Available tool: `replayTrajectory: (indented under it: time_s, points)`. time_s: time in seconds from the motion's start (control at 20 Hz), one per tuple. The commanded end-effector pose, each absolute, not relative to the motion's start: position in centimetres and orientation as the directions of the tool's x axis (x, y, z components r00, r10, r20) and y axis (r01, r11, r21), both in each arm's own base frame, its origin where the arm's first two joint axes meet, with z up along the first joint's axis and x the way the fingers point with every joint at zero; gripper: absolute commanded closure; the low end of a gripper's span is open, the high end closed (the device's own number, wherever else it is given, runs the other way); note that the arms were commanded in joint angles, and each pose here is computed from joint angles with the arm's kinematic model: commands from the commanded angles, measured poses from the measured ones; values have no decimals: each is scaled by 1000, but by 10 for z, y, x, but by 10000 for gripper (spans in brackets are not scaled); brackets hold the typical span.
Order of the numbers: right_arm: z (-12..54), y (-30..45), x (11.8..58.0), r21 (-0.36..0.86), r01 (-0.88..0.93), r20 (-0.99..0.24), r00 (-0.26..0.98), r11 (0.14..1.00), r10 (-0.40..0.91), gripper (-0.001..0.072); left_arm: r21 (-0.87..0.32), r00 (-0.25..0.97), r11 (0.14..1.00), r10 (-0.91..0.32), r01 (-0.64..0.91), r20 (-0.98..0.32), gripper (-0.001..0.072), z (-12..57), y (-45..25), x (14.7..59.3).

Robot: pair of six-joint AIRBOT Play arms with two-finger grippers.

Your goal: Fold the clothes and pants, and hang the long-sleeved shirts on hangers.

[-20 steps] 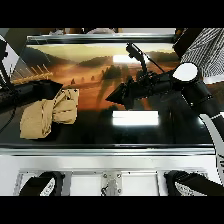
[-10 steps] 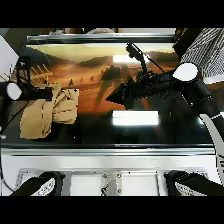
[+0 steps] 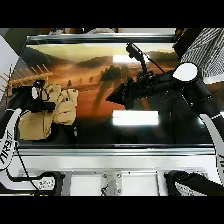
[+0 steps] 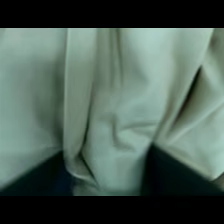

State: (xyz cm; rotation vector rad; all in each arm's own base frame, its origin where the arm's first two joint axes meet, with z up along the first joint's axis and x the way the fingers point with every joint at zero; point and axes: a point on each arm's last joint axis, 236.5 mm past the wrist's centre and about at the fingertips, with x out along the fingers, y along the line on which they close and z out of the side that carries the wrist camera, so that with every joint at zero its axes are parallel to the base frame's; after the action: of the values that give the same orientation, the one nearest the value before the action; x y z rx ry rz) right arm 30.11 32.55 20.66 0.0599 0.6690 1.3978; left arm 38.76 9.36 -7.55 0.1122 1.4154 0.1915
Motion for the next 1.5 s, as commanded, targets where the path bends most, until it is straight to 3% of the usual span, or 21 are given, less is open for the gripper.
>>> replayTrajectory:
  time_s: [0.0,0.1,0.25,0.4,0.5,0.55,0.65,0.85,1.0,1.05,1.1,1.15,1.2,1.25,1.3,1.45]
  points:
    - [206,326,301,420,-885,-398,20,201,917,695,189,90,978,197,-90,-976,655,-79,96,378]
    - [208,326,307,410,-886,-391,45,218,919,694,160,142,983,172,-92,-975,689,-47,80,391]
    - [208,327,308,411,-884,-388,48,220,920,694,36,358,999,45,-32,-933,689,42,15,423]
    - [236,336,300,477,-866,-274,15,150,962,694,-36,572,989,-114,146,-812,689,148,-72,427]
    - [254,338,291,515,-853,-198,-21,86,980,695,-28,657,963,-204,269,-726,689,203,-121,412]
    - [257,333,294,512,-854,-196,-10,93,981,695,-27,680,947,-249,320,-689,689,224,-142,403]
    - [253,305,316,501,-840,-252,90,210,963,696,-28,686,909,-334,416,-646,689,248,-180,381]
    - [230,200,383,387,-663,-460,464,641,757,696,-61,606,856,-411,513,-680,689,229,-237,362]
    - [214,127,406,376,-445,-555,594,813,582,696,-64,521,820,-419,569,-744,689,179,-284,367]
    - [209,110,409,391,-377,-577,609,839,543,694,-60,489,812,-406,581,-772,644,156,-296,370]
    - [206,99,411,408,-338,-585,617,848,527,684,-59,461,809,-391,584,-797,297,135,-303,374]
    - [204,90,412,420,-310,-591,620,853,516,665,-60,439,815,-371,577,-818,2,115,-306,380]
    - [201,84,412,424,-295,-601,615,856,510,450,-65,418,823,-353,565,-837,18,99,-305,386]
    - [197,80,411,429,-286,-612,606,857,508,130,-76,401,842,-331,535,-854,18,85,-297,393]
    - [191,75,411,427,-274,-628,595,862,501,13,-106,378,860,-326,499,-866,18,75,-291,398]
    - [157,59,407,380,-231,-708,550,896,442,14,-216,291,884,-354,415,-889,18,54,-275,405]
